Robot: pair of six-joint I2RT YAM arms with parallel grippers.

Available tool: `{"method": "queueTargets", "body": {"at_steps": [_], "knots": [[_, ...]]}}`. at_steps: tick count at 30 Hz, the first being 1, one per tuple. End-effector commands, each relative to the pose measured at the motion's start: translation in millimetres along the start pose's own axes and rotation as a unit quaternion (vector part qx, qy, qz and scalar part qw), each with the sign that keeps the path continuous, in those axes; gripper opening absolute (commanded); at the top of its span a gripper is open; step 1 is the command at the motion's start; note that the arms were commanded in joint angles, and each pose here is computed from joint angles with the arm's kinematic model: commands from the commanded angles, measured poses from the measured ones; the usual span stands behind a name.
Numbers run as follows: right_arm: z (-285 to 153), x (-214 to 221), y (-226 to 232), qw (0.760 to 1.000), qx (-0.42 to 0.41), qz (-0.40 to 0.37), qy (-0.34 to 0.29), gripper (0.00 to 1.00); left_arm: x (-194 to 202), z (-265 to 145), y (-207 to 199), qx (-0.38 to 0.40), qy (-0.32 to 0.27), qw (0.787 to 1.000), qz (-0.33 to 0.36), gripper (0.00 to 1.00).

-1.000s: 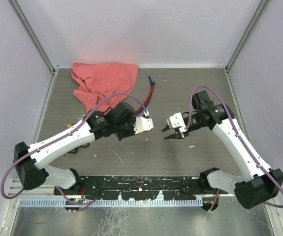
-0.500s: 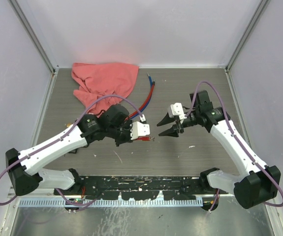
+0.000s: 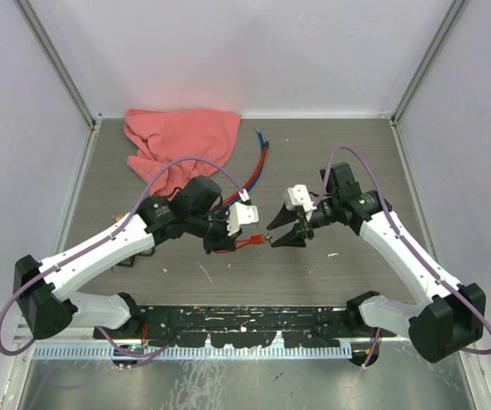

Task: Lock with the key
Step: Lock the lock.

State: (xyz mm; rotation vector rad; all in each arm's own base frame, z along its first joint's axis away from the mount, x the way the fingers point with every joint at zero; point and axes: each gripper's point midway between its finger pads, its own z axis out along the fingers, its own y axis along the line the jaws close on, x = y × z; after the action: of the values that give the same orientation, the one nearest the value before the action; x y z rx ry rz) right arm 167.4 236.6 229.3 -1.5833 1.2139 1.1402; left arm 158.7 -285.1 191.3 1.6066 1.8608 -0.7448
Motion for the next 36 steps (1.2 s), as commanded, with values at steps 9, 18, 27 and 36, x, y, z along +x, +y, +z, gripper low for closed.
{"method": "queueTargets", "body": {"at_steps": [9,18,27,36], "knots": [[10,2,-1,0.999,-0.005,-0.017,0.027,0.36,-26,-6,-7,0.033,-0.069,0.997,-0.013,0.00],[6,-2,-5,0.998,0.000,-0.048,0.041,0.20,-22,-7,-9,0.063,-0.075,0.994,-0.041,0.00],[3,-5,-4,0.992,-0.014,-0.108,0.061,0.01,-19,-2,-12,0.128,-0.087,0.981,-0.116,0.00],[-6,6,-13,0.959,-0.043,-0.249,0.131,0.01,-18,0,-24,0.267,-0.099,0.932,-0.225,0.00]]}}
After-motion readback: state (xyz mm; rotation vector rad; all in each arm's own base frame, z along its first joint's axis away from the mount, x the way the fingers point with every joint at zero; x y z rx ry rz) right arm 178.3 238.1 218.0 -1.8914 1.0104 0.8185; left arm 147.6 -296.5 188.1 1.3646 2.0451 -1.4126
